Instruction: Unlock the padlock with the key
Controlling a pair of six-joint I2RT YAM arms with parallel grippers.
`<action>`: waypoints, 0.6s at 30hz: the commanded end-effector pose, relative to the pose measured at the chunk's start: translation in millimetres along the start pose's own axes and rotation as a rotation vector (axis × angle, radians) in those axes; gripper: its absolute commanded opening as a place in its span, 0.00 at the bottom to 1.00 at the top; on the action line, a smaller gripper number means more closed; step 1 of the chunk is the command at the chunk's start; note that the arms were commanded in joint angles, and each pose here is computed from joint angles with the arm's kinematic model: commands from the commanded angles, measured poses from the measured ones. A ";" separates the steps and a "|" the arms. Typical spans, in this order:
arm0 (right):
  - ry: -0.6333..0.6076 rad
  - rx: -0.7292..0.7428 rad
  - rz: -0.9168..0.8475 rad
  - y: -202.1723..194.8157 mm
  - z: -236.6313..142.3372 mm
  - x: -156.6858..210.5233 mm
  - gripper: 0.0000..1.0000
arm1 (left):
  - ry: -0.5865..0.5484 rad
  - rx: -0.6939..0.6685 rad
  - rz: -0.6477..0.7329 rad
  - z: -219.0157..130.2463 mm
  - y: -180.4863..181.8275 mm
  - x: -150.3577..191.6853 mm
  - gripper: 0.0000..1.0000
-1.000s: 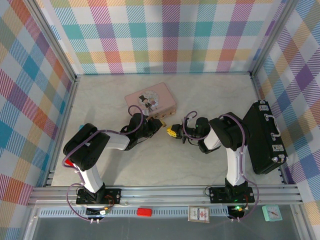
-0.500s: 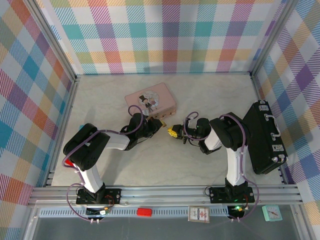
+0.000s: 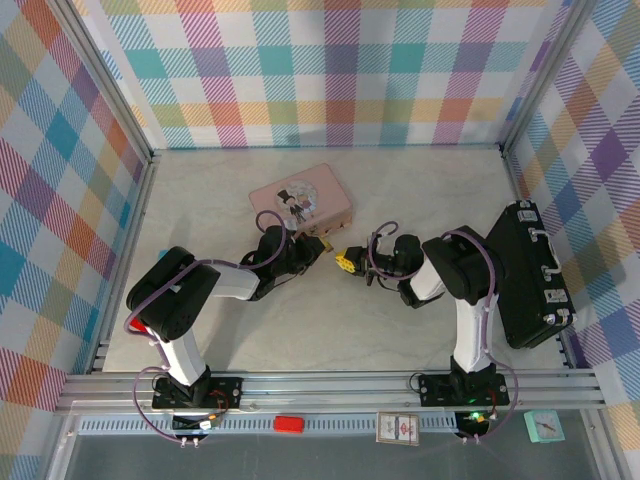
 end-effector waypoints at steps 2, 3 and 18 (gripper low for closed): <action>0.005 -0.042 -0.055 12.4 0.0 2.8 0.00 | -0.025 0.180 0.004 -2.5 -32.3 -7.8 0.00; 0.004 -0.043 -0.055 12.3 0.1 2.5 0.00 | -0.025 0.181 0.005 -2.4 -32.6 -7.4 0.00; 0.024 -0.040 -0.055 12.7 6.4 3.0 0.00 | -0.017 0.179 0.006 -1.1 -33.2 -5.1 0.00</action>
Point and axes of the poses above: each hand's point on the last joint's axis, 136 mm out from that joint toward the fingers, its own z axis out along the fingers, its own y axis along the line the jaws close on, x = y × z, the point moved 8 cm from there along -z, back along the fingers, and after that the axes turned 10 degrees about z, right-handed, at the moved point
